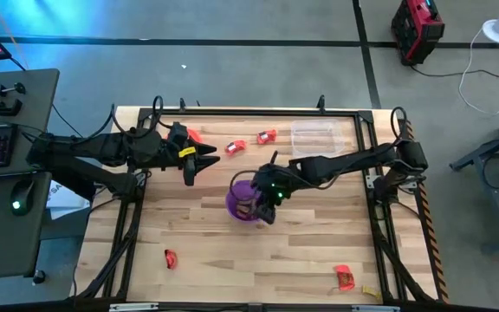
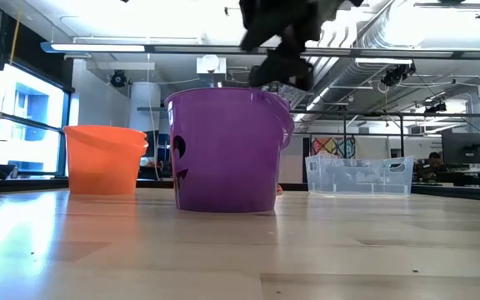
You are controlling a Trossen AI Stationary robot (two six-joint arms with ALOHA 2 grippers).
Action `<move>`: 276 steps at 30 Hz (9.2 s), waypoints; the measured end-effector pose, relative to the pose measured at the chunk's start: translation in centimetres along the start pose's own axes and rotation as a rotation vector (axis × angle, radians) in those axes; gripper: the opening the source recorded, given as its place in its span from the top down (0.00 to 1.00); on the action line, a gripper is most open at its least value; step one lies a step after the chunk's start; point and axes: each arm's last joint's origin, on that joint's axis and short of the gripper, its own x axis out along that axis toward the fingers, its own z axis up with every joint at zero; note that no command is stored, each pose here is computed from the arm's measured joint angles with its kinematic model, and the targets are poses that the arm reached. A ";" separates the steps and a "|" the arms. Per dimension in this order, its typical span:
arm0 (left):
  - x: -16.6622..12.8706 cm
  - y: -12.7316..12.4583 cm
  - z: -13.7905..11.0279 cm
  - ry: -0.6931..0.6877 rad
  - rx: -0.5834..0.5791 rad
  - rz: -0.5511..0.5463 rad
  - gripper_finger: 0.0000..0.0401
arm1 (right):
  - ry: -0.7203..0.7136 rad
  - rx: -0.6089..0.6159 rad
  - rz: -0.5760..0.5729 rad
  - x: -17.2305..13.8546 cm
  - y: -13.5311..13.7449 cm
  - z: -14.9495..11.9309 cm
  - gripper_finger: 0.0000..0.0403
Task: Sort candy by brand, put in halloween buckets
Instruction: Put the yellow candy into the purple bucket, then put the orange chocolate into the transparent bin
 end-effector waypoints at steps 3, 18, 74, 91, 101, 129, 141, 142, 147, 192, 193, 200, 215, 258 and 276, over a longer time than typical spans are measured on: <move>0.0 0.0 0.0 0.001 0.022 0.001 0.54 | 0.059 -0.008 -0.003 -0.5 0.8 -1.0 0.48; 1.9 0.2 -1.1 0.090 0.030 -0.018 0.54 | -0.006 0.132 -0.424 -8.6 2.6 -6.2 0.49; 8.2 2.0 -7.1 0.222 -0.094 -0.114 0.54 | 1.149 0.678 -0.307 3.1 2.5 -32.3 0.55; 8.2 2.1 -7.4 0.246 -0.066 -0.100 0.54 | 1.155 0.636 -0.304 3.1 3.2 -32.6 0.98; 8.2 2.1 -7.4 0.245 -0.062 -0.100 0.54 | 1.071 0.493 -0.348 1.5 5.8 -28.8 1.00; 8.3 2.2 -7.3 0.225 -0.153 -0.065 0.54 | -0.444 -0.033 -0.185 -2.9 2.8 -2.7 1.00; 8.3 2.2 -7.2 0.224 -0.194 -0.062 0.54 | -0.343 -0.126 -0.248 -0.7 1.5 -2.9 0.71; 8.3 2.2 -7.2 0.224 -0.194 -0.062 0.54 | -0.342 -0.127 -0.254 -0.7 1.4 -2.9 0.66; 8.3 2.2 -7.2 0.223 -0.194 -0.062 0.54 | -0.357 -0.173 -0.257 -1.3 1.3 -2.6 0.44; -3.3 -1.1 -27.8 1.222 0.388 -0.042 0.54 | -0.355 -0.059 -0.346 -8.8 0.5 -3.4 0.36; -3.3 -1.0 -27.8 1.228 0.386 -0.028 0.54 | -0.355 -0.059 -0.346 -8.8 0.5 -3.4 0.36; -3.3 -1.0 -27.8 1.218 0.395 -0.032 0.54 | -0.354 -0.060 -0.347 -8.8 0.5 -3.4 0.36; -3.1 -1.5 -28.2 1.242 0.360 -0.086 0.98 | -0.331 -0.061 -0.362 -8.8 0.4 -3.7 0.36; 30.8 15.0 -0.1 0.135 0.279 0.048 1.00 | -0.803 0.139 -0.688 -20.7 -2.2 -0.9 0.36; 33.0 16.9 1.1 0.297 0.295 -0.007 0.53 | -0.793 0.232 -0.691 -18.7 -2.8 -0.1 0.36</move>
